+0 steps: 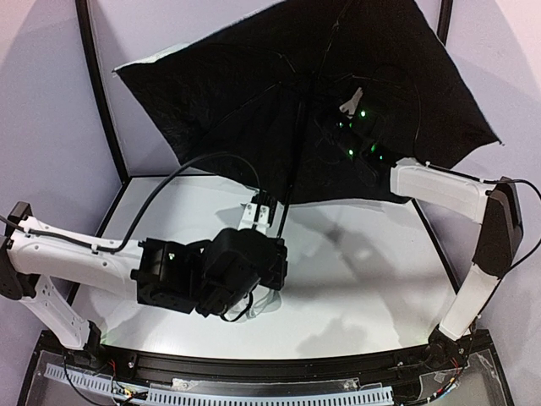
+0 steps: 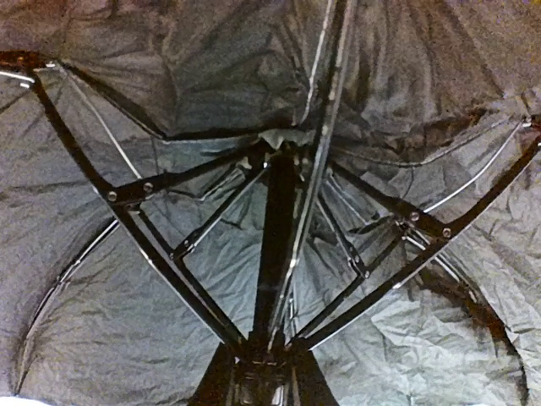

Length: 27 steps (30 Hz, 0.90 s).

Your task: Open the umbrella

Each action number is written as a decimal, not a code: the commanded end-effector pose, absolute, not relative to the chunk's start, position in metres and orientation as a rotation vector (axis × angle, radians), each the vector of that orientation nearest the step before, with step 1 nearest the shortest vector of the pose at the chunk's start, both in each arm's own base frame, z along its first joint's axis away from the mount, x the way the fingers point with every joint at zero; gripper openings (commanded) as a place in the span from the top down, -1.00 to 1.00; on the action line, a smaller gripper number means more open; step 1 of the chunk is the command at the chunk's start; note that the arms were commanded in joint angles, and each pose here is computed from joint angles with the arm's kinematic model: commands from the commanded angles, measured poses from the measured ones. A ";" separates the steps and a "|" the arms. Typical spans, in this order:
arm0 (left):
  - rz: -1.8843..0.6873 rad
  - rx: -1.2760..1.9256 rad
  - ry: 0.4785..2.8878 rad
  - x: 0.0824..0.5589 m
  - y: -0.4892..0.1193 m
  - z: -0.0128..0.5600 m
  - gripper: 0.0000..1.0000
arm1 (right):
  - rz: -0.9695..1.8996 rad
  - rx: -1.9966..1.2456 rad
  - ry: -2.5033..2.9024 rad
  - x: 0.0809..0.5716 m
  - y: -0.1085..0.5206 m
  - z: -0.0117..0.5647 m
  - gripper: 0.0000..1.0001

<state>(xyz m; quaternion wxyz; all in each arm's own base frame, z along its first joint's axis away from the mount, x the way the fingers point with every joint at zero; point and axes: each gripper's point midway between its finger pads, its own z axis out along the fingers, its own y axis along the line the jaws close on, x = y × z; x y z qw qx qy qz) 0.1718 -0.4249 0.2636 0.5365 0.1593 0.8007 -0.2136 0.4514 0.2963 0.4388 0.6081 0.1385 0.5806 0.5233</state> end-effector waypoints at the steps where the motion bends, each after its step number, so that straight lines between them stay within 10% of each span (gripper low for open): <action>1: -0.439 1.051 2.016 0.086 -0.435 0.200 0.98 | 0.882 0.602 1.121 0.487 0.207 0.484 1.00; 27: -0.739 1.181 2.809 -0.080 -0.341 0.114 0.98 | 0.466 0.813 0.903 0.584 0.112 0.534 1.00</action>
